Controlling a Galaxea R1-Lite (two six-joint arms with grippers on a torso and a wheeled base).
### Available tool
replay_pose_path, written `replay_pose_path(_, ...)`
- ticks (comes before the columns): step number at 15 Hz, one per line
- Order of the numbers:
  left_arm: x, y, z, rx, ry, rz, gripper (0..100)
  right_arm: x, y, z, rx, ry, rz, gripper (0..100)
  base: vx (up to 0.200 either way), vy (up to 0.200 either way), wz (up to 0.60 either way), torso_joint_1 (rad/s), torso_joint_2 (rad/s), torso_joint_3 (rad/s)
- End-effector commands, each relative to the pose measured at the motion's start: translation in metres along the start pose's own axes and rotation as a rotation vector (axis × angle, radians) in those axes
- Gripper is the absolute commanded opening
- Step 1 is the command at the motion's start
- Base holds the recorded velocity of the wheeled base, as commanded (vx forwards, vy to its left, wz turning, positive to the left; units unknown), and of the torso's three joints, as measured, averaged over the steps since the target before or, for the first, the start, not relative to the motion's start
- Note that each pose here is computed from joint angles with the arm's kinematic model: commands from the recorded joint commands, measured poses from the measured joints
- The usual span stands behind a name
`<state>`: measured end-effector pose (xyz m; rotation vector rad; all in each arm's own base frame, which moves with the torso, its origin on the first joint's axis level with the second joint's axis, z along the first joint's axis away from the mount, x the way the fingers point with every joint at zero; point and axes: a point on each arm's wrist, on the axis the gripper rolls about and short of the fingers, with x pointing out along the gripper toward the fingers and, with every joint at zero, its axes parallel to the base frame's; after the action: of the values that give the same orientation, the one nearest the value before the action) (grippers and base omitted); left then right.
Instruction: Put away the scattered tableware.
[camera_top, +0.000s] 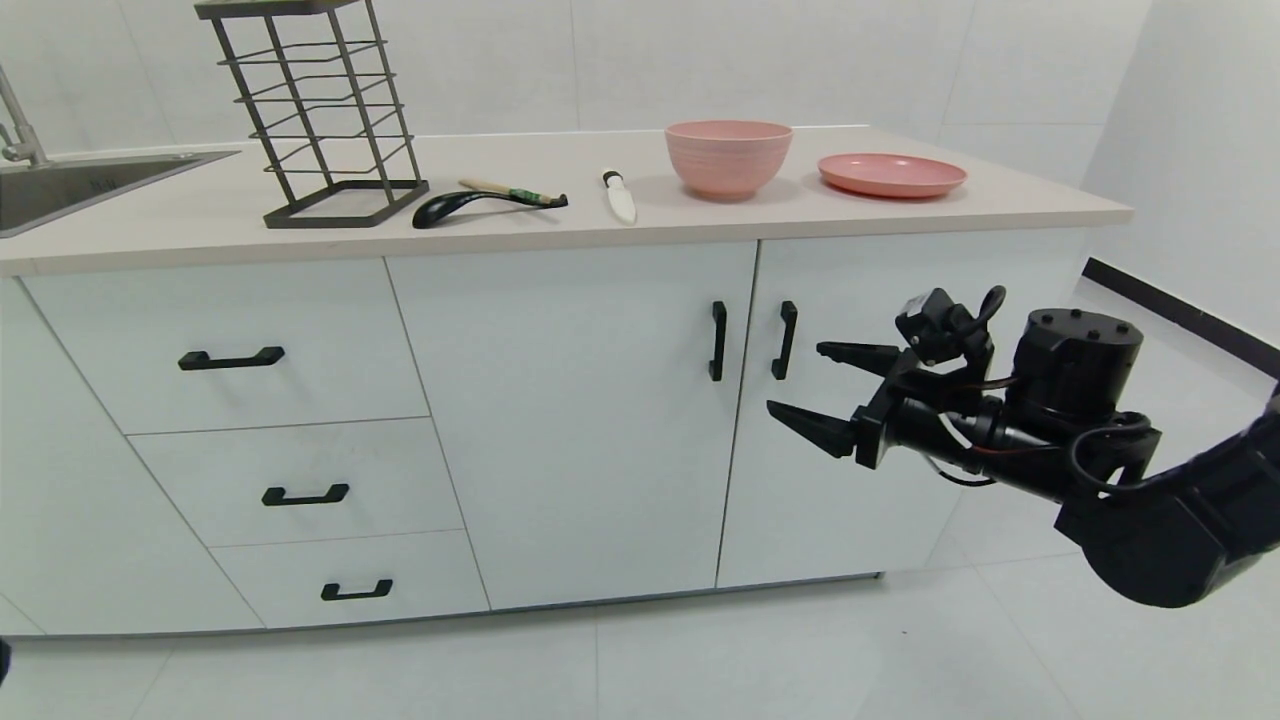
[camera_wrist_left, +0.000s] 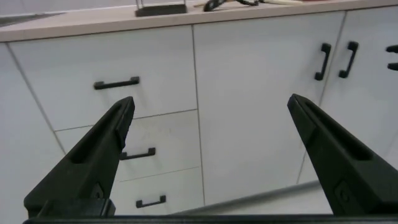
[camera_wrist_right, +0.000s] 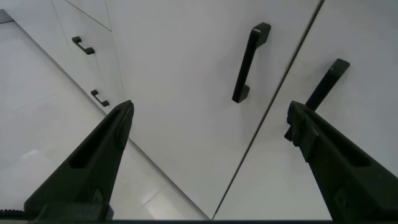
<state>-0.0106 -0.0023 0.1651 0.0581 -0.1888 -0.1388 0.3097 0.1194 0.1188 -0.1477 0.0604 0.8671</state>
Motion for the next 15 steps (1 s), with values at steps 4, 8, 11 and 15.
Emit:
replay_pose_path(4,0.078,0.006,0.05,0.002,0.137,-0.211,100,-0.016,0.007,0.005,-0.009,0.003,-0.003,100,0.0,0.0,0.0,0.0,0.0,0.0)
replay_pose_path(8,0.131,0.002,0.039,0.072,0.176,-0.469,100,-0.016,0.005,0.007,-0.02,-0.008,-0.008,100,0.0,0.0,0.0,0.0,0.0,0.0)
replay_pose_path(11,0.162,-0.012,0.021,0.14,0.23,-0.605,100,-0.019,-0.001,0.007,-0.034,-0.013,-0.009,100,0.0,0.0,0.0,0.0,0.0,0.0)
replay_pose_path(15,0.214,-0.045,0.01,0.149,0.19,-0.752,100,-0.024,-0.011,0.006,-0.048,-0.025,-0.02,100,0.0,0.0,0.0,0.0,0.0,0.0)
